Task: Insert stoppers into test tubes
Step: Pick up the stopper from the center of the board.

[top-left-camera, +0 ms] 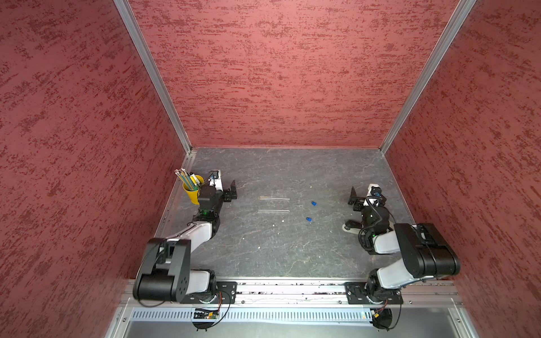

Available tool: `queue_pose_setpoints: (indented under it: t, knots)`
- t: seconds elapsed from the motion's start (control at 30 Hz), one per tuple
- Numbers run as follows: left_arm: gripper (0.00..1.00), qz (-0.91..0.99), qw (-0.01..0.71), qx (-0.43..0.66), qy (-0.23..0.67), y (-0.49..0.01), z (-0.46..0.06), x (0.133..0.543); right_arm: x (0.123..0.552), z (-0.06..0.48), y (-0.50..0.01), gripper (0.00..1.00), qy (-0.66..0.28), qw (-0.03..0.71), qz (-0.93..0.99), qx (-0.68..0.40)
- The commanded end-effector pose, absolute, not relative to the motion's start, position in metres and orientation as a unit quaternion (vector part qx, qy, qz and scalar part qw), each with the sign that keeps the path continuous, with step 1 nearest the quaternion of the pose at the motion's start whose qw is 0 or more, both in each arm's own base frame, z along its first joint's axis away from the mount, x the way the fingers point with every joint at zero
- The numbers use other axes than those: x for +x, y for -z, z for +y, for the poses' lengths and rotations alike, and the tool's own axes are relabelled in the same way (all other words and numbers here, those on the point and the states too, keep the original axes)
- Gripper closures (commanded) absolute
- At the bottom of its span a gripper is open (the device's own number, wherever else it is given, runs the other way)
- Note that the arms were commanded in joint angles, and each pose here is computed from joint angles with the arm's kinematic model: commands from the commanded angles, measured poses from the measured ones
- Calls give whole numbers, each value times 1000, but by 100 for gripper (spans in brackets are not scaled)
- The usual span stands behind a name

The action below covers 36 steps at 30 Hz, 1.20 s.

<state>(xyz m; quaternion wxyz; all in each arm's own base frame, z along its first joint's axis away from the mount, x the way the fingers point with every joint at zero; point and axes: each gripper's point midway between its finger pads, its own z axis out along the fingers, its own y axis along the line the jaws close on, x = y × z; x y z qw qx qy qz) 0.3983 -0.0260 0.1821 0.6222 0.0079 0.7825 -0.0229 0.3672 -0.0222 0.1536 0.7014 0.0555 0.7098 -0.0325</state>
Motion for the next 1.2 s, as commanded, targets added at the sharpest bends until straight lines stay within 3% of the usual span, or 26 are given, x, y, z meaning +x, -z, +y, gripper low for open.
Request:
queue_pose_setpoints:
  t: [0.0, 0.23, 0.6, 0.8, 1.17]
  knots:
    - [1, 809, 584, 67, 30, -190, -54, 380, 380, -20, -184, 1, 12, 698, 713, 61]
    - [0, 825, 539, 161, 56, -206, -109, 348, 373, 21, -211, 1, -59, 665, 745, 9]
    - [1, 826, 483, 277, 83, -174, -169, 310, 351, 96, -184, 2, -74, 586, 780, -206]
    - [1, 815, 493, 293, 88, -165, -176, 307, 342, 130, -154, 2, -101, 512, 791, -321]
    - [1, 814, 474, 318, 105, -152, -185, 301, 339, 144, -120, 13, -99, 420, 824, -368]
